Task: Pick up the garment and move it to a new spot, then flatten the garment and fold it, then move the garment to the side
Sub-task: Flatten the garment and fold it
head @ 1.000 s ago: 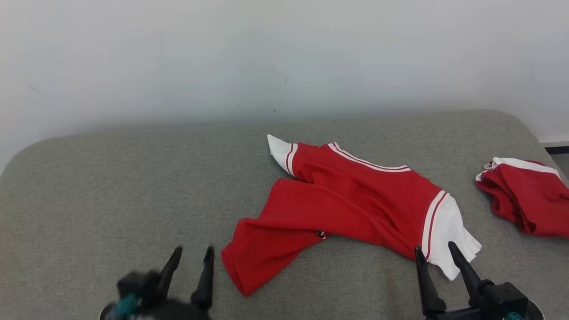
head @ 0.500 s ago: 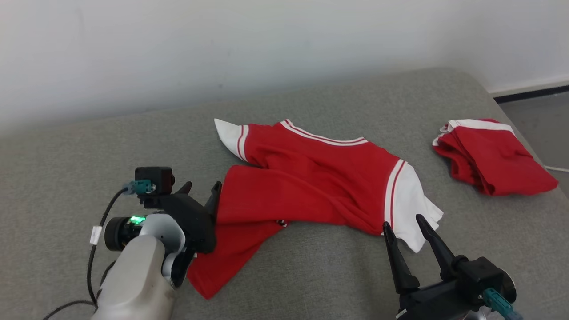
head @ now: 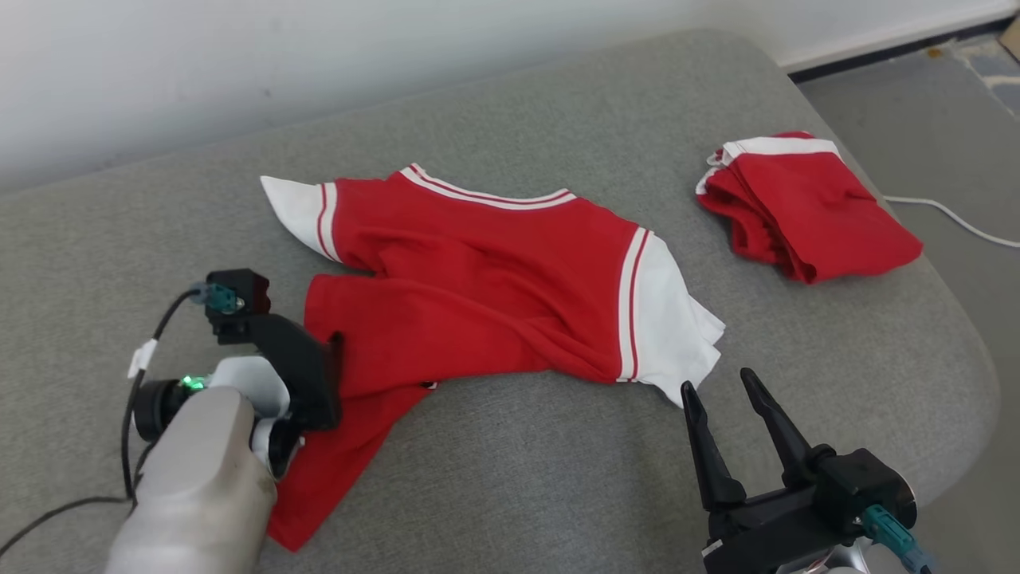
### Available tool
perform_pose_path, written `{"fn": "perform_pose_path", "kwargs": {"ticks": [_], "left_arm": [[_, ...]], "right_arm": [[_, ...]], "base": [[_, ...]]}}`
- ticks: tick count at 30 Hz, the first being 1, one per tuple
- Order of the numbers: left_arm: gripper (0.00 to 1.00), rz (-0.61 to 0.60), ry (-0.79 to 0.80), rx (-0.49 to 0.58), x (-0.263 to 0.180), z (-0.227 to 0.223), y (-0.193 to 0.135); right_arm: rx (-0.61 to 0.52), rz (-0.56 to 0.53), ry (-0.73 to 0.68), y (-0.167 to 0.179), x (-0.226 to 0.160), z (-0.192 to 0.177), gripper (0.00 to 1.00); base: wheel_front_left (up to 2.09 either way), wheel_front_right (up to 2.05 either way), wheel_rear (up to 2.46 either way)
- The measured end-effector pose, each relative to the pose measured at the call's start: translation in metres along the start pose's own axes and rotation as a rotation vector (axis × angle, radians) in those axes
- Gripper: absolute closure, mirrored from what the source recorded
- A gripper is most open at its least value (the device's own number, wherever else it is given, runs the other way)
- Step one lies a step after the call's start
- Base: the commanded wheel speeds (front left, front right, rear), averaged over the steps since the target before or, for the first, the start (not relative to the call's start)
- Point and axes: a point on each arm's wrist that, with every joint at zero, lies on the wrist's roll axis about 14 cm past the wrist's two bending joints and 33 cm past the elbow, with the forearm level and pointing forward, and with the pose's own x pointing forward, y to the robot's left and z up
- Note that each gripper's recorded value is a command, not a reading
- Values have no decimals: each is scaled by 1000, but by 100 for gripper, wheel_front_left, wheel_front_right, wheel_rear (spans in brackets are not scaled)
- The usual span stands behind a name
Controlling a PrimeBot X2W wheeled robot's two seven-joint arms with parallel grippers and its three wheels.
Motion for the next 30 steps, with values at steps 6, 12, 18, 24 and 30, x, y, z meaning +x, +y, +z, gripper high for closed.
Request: {"fn": "perform_pose_path", "kwargs": {"ticks": [6,12,18,24,30], "left_arm": [[100,-26,66,28,15,-4,-7],[100,-63,88,50,16,-7,-18],[100,-35,-130,84,17,34,-11],[100,-10,-515,166,1,128,-6],[100,-28,-782,251,-36,207,-20]], "right_arm": [[2,-20,23,-5,-1,-8,0],[7,-27,23,-6,-1,-8,0],[13,-28,19,-7,1,-8,0],[29,-37,32,-8,0,-13,0],[32,-51,22,-12,-2,-11,0]], "base": [[0,0,0],[0,0,0],[0,0,0],[0,0,0],[0,0,0]]}}
